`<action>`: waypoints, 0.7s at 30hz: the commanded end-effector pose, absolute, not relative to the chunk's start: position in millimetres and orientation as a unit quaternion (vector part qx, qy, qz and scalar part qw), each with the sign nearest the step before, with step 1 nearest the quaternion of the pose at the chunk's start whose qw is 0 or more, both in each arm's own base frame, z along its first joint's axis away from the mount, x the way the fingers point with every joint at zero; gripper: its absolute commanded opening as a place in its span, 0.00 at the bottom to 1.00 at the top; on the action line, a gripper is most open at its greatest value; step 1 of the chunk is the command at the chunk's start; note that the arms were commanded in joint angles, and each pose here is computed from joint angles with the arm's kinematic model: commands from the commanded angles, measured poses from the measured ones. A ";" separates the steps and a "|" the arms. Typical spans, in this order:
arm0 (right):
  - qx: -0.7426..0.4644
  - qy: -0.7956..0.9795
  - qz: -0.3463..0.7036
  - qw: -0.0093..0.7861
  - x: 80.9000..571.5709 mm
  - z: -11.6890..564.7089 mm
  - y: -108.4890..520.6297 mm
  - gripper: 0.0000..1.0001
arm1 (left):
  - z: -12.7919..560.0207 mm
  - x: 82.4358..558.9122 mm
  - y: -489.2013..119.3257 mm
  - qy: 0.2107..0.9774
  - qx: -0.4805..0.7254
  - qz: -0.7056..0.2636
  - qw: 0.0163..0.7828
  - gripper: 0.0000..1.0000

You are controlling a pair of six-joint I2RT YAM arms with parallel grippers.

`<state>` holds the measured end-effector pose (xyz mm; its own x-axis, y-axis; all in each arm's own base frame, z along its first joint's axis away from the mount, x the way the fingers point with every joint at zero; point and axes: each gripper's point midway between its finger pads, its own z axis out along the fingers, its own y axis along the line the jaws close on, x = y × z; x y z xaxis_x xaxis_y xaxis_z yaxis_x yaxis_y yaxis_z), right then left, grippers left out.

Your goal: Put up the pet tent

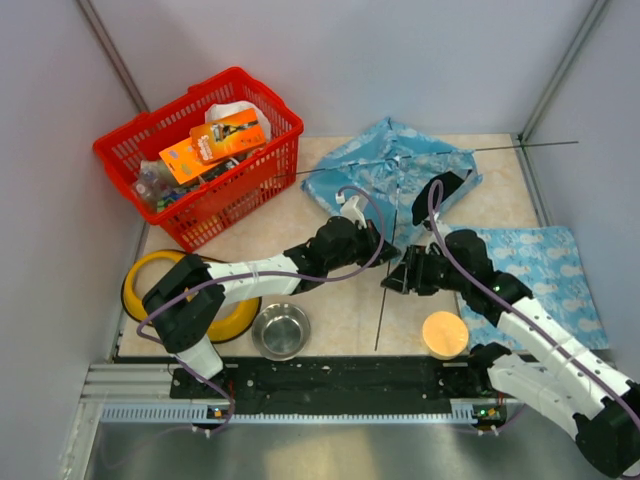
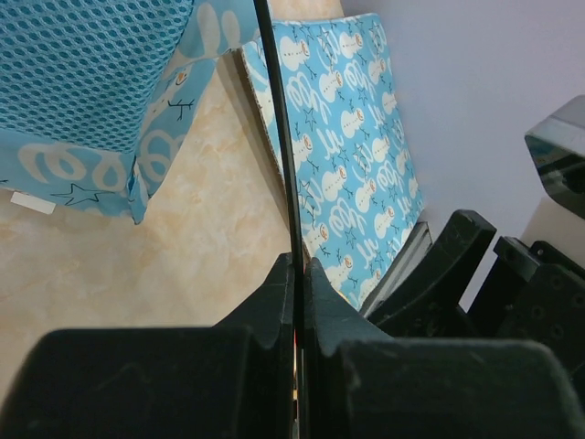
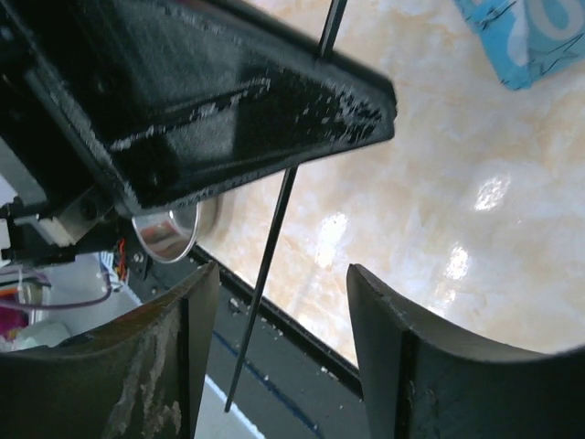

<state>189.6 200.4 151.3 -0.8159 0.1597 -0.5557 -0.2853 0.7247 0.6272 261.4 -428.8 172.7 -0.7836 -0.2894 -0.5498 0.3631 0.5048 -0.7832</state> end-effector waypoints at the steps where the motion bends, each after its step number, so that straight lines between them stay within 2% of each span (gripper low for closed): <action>1: -0.075 0.863 0.406 0.292 173.4 168.0 207.6 0.54 | 236.9 292.7 -431.7 0.739 0.010 -0.530 0.416 0.00; 6: -0.080 0.851 0.440 0.275 157.5 159.3 213.9 0.45 | 245.6 302.5 -429.7 0.728 -0.009 -0.530 0.434 0.00; 15: -0.083 0.845 0.458 0.262 145.5 141.7 224.8 0.42 | 250.9 307.2 -430.1 0.721 -0.021 -0.535 0.439 0.00; 21: -0.084 0.837 0.474 0.262 144.7 143.3 230.5 0.29 | 248.6 308.4 -429.6 0.723 -0.023 -0.533 0.439 0.00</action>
<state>139.8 220.5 125.8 -0.8760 0.0877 -0.4742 -0.3369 0.5921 0.7320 273.2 -430.8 188.5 -0.7503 -0.3497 -0.5610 0.3620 0.4928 -0.7913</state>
